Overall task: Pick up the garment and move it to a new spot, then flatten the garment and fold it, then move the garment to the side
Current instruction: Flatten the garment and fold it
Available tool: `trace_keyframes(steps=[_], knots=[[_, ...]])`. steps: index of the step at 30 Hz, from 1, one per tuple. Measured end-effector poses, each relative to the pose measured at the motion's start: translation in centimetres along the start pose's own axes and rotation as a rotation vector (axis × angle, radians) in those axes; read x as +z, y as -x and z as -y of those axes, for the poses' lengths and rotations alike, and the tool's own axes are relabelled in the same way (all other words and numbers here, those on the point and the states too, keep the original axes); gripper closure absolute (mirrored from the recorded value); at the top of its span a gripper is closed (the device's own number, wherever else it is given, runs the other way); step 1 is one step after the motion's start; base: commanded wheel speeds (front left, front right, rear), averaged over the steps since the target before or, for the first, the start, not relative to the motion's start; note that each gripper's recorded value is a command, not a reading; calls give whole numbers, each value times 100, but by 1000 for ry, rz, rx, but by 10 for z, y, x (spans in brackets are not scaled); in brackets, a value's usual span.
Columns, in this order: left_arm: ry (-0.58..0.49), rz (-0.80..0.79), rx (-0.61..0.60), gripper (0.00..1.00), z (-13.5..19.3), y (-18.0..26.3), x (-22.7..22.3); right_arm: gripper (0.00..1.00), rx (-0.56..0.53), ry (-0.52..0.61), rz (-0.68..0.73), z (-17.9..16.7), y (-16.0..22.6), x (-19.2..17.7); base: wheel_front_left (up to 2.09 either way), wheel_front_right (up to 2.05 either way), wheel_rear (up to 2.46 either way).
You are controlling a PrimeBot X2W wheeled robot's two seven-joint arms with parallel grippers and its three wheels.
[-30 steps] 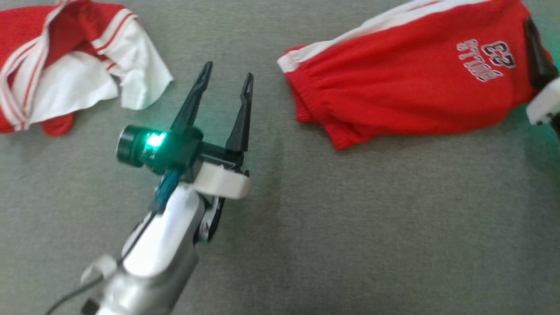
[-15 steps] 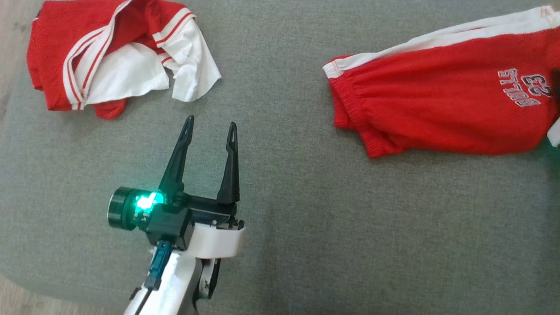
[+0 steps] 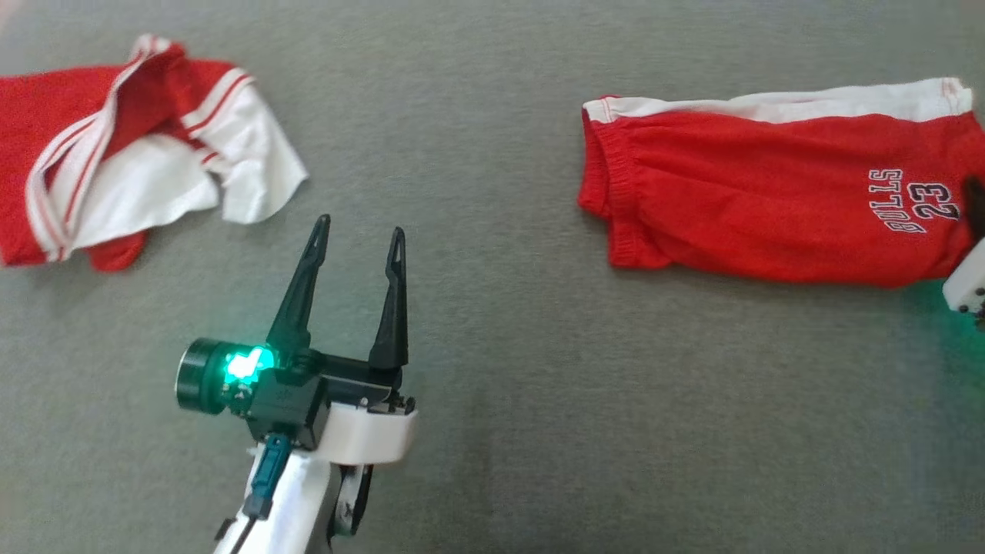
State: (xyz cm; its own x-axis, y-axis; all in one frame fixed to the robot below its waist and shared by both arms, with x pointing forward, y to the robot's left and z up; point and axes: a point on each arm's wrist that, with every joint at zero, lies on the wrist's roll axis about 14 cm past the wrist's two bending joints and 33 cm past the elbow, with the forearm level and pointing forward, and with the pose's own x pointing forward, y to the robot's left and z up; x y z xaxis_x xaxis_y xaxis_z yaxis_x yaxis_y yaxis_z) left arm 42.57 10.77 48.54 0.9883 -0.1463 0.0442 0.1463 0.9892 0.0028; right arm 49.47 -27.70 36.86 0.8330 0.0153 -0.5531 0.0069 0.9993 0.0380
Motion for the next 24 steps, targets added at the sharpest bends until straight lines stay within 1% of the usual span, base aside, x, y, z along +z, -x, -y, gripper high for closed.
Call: trace_keyframes(steps=[5,7,9,11,14,15,21,24], knots=[[15,12,-67,0,20,-7,1,100,-87,40,82,38,21,14,0,0,0],[16,12,-84,0,24,-9,1,100,-93,67,122,40,23,24,0,0,0],[13,11,-91,0,26,-9,0,100,-79,97,183,34,21,43,0,0,0],[12,10,-93,0,26,-9,0,100,-45,128,260,18,17,70,0,0,0],[10,16,-92,0,24,-7,3,100,36,180,363,-18,15,107,0,0,0],[10,16,-92,0,24,-7,3,100,36,180,363,-18,15,107,0,0,0],[-8,25,-51,0,10,2,9,100,237,241,488,-102,32,137,0,0,0],[-9,17,-40,0,6,10,9,100,344,264,484,-143,43,128,0,0,0]])
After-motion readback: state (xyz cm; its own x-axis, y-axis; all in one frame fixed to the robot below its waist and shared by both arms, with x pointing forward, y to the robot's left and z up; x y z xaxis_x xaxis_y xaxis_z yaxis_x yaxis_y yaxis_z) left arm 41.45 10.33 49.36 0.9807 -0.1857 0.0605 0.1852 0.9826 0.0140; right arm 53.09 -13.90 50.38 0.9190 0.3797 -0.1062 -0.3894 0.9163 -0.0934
